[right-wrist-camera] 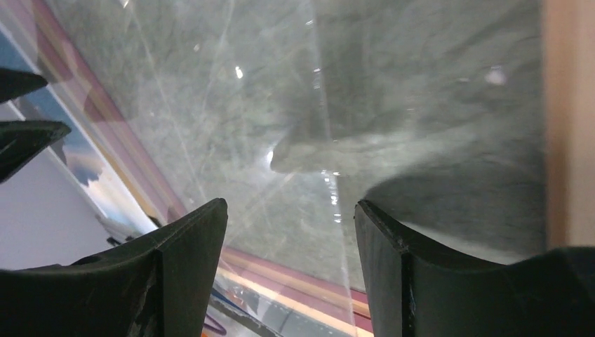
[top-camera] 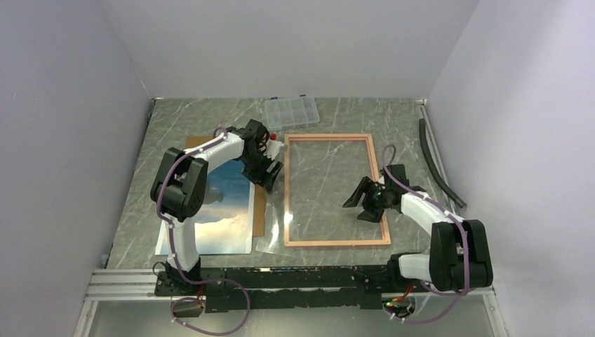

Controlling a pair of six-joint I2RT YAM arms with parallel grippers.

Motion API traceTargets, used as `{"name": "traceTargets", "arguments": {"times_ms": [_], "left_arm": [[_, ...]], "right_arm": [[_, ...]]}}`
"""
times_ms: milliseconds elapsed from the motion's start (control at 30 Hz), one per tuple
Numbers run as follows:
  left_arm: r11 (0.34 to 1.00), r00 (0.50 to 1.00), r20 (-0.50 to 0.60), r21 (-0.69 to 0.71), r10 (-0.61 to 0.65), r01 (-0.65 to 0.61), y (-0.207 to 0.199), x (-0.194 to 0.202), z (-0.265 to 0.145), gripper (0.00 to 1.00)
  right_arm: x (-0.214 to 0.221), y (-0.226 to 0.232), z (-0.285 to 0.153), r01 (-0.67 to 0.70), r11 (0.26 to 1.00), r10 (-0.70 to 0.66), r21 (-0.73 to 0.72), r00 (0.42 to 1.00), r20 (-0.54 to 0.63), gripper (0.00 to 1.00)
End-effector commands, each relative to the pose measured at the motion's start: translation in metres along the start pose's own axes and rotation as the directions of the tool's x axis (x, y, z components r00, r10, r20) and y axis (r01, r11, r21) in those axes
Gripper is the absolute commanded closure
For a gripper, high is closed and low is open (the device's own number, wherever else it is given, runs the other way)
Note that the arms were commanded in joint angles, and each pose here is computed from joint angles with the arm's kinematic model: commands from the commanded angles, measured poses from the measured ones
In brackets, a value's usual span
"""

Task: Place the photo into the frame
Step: Place the photo frame item in the photo frame, then pick up the photo frame item from the photo frame.

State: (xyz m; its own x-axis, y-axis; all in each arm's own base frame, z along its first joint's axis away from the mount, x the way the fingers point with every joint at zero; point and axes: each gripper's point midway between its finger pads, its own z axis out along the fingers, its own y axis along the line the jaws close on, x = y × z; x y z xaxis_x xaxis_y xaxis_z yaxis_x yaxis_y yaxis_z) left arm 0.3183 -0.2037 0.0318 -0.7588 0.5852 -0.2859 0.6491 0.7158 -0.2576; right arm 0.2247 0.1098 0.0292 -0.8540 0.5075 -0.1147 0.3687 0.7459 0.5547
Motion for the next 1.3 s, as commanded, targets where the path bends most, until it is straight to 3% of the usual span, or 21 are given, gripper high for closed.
{"name": "traceTargets", "arguments": {"times_ms": [0, 333, 667, 800, 1067, 1267], "left_arm": [[0.999, 1.0, 0.001, 0.035, 0.004, -0.004, -0.012, 0.004, -0.007, 0.2], [0.999, 1.0, -0.006, 0.039, 0.002, -0.001, -0.013, 0.005, -0.007, 0.2], [0.999, 1.0, 0.002, 0.045, 0.005, -0.005, -0.015, 0.003, -0.013, 0.2], [0.999, 1.0, 0.009, 0.048, 0.011, -0.012, -0.017, 0.001, -0.016, 0.2], [0.997, 1.0, 0.024, 0.073, 0.011, -0.013, -0.024, -0.004, -0.024, 0.19], [0.996, 1.0, 0.006, 0.088, -0.001, 0.0, -0.024, 0.002, -0.017, 0.19]], "right_arm": [[0.013, 0.019, 0.004, 0.045, 0.993, -0.047, -0.105, 0.999, -0.016, 0.29], [0.015, 0.05, -0.012, 0.127, 0.965, -0.119, -0.23, 0.992, 0.047, 0.36], [0.018, 0.073, -0.019, 0.146, 0.921, -0.147, -0.36, 0.989, 0.025, 0.74], [0.007, 0.082, -0.03, 0.174, 0.916, -0.162, -0.362, 0.985, 0.064, 1.0], [-0.017, 0.123, -0.07, 0.279, 0.86, -0.22, -0.427, 0.958, 0.183, 1.0], [-0.004, 0.12, -0.058, 0.23, 0.842, -0.197, -0.488, 0.973, 0.12, 0.76]]}}
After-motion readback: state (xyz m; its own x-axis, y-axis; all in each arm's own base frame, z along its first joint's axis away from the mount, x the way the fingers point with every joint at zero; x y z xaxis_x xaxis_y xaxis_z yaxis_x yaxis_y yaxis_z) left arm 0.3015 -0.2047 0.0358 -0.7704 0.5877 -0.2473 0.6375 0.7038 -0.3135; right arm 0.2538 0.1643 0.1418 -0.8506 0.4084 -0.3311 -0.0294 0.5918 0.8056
